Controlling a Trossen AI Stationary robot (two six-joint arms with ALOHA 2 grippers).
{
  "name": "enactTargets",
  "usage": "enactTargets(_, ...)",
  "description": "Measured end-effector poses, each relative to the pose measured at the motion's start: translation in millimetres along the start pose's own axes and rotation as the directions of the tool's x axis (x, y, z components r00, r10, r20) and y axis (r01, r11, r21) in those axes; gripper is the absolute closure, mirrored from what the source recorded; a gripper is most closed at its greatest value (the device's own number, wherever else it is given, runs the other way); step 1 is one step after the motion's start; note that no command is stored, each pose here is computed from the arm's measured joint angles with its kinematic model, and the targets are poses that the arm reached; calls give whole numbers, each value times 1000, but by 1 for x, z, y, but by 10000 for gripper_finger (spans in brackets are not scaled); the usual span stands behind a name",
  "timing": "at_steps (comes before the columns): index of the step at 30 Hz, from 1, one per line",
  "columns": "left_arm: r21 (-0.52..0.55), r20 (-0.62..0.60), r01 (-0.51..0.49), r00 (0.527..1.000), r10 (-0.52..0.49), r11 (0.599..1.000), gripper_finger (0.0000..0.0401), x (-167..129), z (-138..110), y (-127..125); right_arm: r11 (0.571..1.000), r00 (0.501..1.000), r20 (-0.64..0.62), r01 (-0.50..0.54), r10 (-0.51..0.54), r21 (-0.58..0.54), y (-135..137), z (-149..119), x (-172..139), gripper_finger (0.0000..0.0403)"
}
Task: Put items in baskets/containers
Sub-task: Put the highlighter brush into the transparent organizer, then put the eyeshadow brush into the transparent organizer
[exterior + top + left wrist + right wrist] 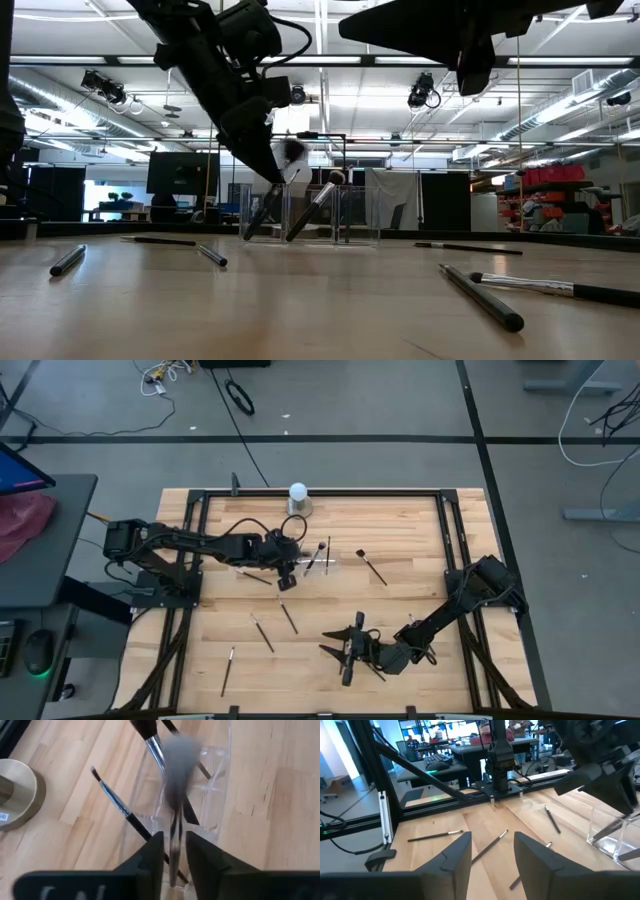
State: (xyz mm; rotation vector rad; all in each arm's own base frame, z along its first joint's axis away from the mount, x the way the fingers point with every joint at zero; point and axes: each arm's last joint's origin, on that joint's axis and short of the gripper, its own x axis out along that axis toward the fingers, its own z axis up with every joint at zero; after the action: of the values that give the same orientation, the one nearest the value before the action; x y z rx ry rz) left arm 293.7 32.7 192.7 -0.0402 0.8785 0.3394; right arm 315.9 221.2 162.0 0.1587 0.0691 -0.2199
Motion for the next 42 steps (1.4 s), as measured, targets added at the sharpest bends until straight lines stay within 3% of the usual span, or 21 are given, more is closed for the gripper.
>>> enactTargets(6,-2,9,-20,1000,20,1000,246,-1,1,1,1000,998,-64,-11,11,-10,2,5,-10,227)
enactTargets(11,-13,28,-30,999,30,999,219,-22,19,3,997,950,-308,66,-47,51,-16,23,-35,204)
enactTargets(13,-13,45,-19,999,20,1000,215,-34,28,0,989,890,-453,109,-52,101,-29,29,-50,198)
enactTargets(15,-15,88,5,996,-4,1000,214,-48,34,-6,977,785,-618,163,-43,140,-42,32,-65,196)
enactTargets(19,36,158,69,985,-74,997,213,-71,34,-30,952,593,-795,299,-127,71,-57,31,-98,200)
enactTargets(24,108,220,81,970,-104,991,213,-85,17,-71,918,498,-833,396,-240,-27,-57,24,-142,218)
enactTargets(29,133,265,80,957,-114,988,213,-83,-12,-100,891,525,-804,453,-280,-15,-58,6,-180,235)
enactTargets(33,111,328,95,936,-127,989,213,-80,-28,-111,876,541,-783,481,-307,-11,-74,-16,-198,224)
enactTargets(38,108,349,107,927,-138,988,213,-76,-39,-114,886,538,-794,464,-284,-3,-96,-46,-203,183)
enactTargets(42,98,343,106,930,-134,990,213,-74,-42,-113,896,560,-784,445,-267,13,-111,-60,-200,179)
